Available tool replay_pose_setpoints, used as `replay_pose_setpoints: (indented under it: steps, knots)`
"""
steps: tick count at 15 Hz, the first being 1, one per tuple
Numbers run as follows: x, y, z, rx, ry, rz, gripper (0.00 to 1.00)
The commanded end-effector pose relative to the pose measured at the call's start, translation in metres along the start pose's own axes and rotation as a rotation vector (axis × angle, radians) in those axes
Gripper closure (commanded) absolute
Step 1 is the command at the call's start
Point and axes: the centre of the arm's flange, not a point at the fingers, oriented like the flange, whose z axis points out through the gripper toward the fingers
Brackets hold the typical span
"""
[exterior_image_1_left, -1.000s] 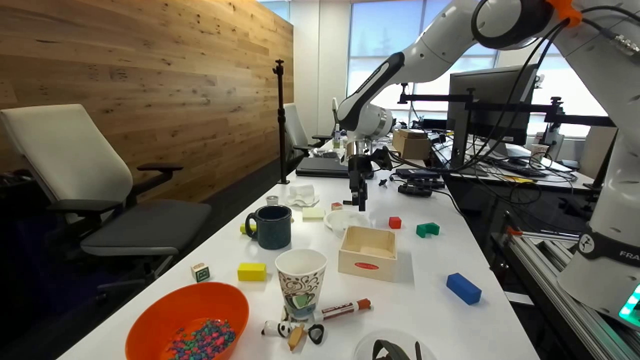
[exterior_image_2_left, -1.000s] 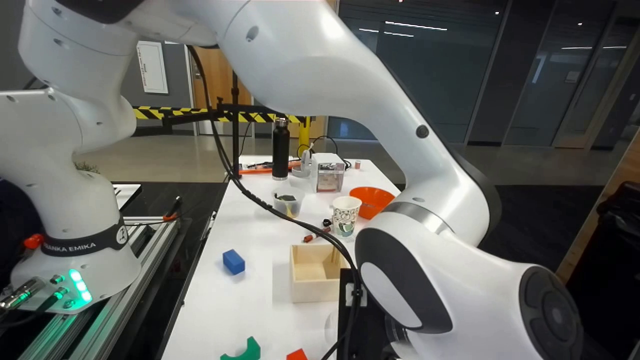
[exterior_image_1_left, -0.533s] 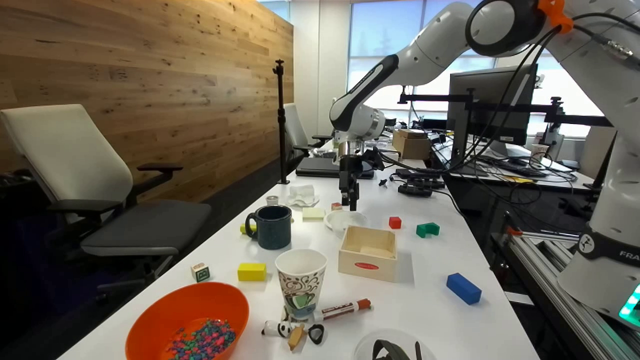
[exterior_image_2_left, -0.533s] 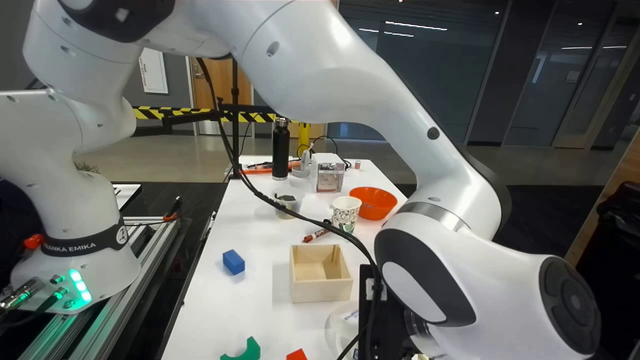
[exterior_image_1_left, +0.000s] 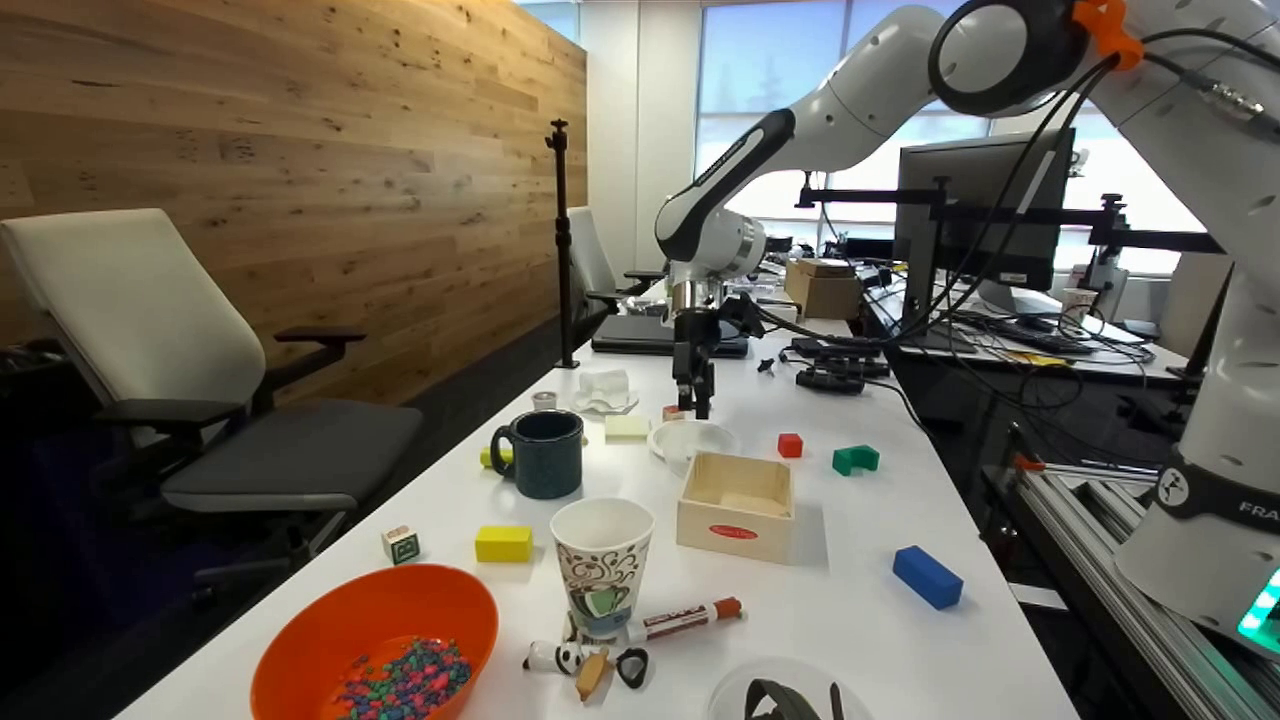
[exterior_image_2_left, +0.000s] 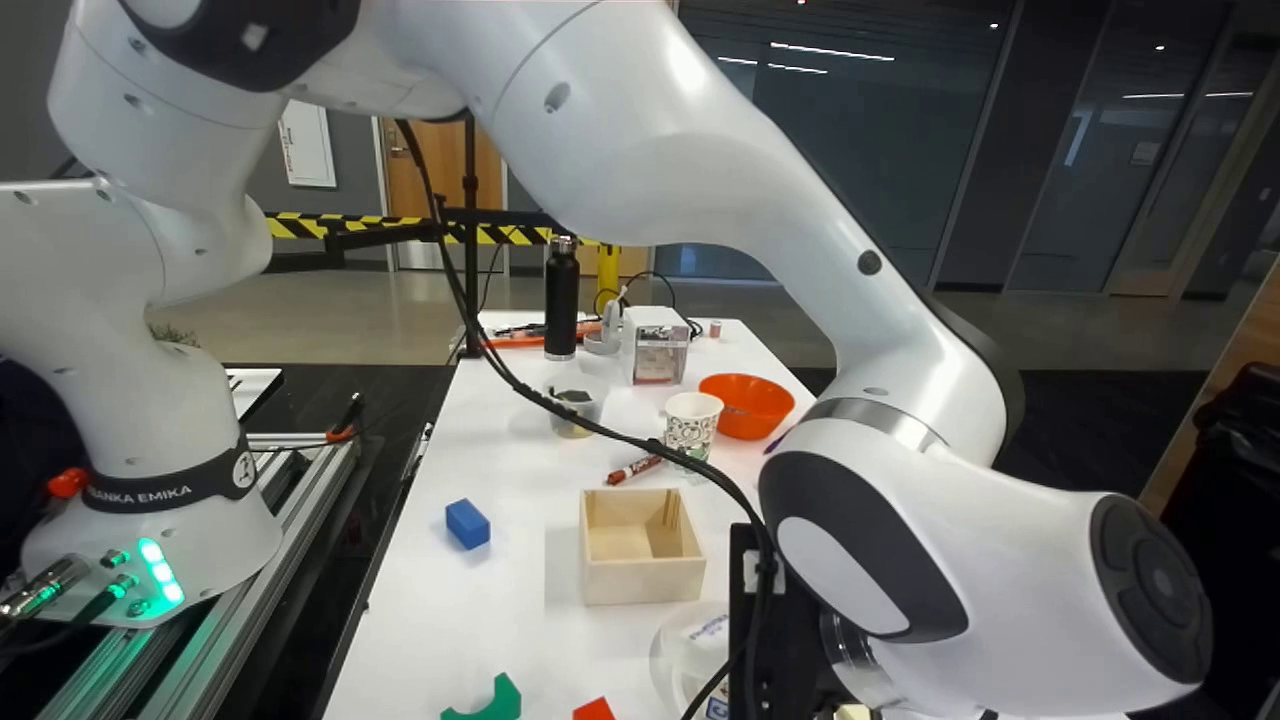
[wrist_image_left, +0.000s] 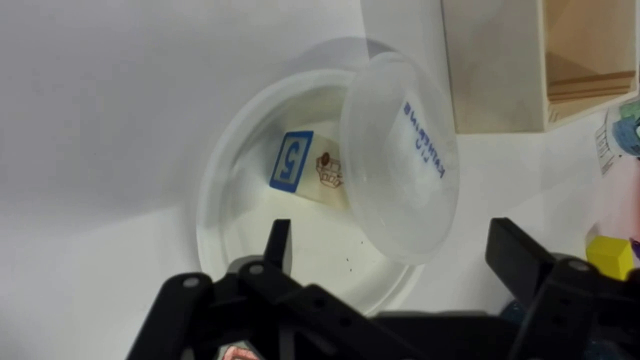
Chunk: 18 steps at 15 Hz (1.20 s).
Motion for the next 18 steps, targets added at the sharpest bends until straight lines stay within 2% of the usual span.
replay_pose_setpoints:
  steps: [1, 15, 16, 17, 18]
  knots:
    - [-0.001, -0.011, 0.006, -0.040, -0.042, -0.020, 0.00]
    - [-0.001, -0.034, 0.018, -0.098, -0.107, -0.107, 0.00]
    - [0.000, -0.036, 0.019, -0.097, -0.110, -0.113, 0.09]
    - [0.001, -0.038, 0.020, -0.102, -0.110, -0.120, 0.26]
    - [0.002, -0.040, 0.020, -0.102, -0.113, -0.127, 0.34]
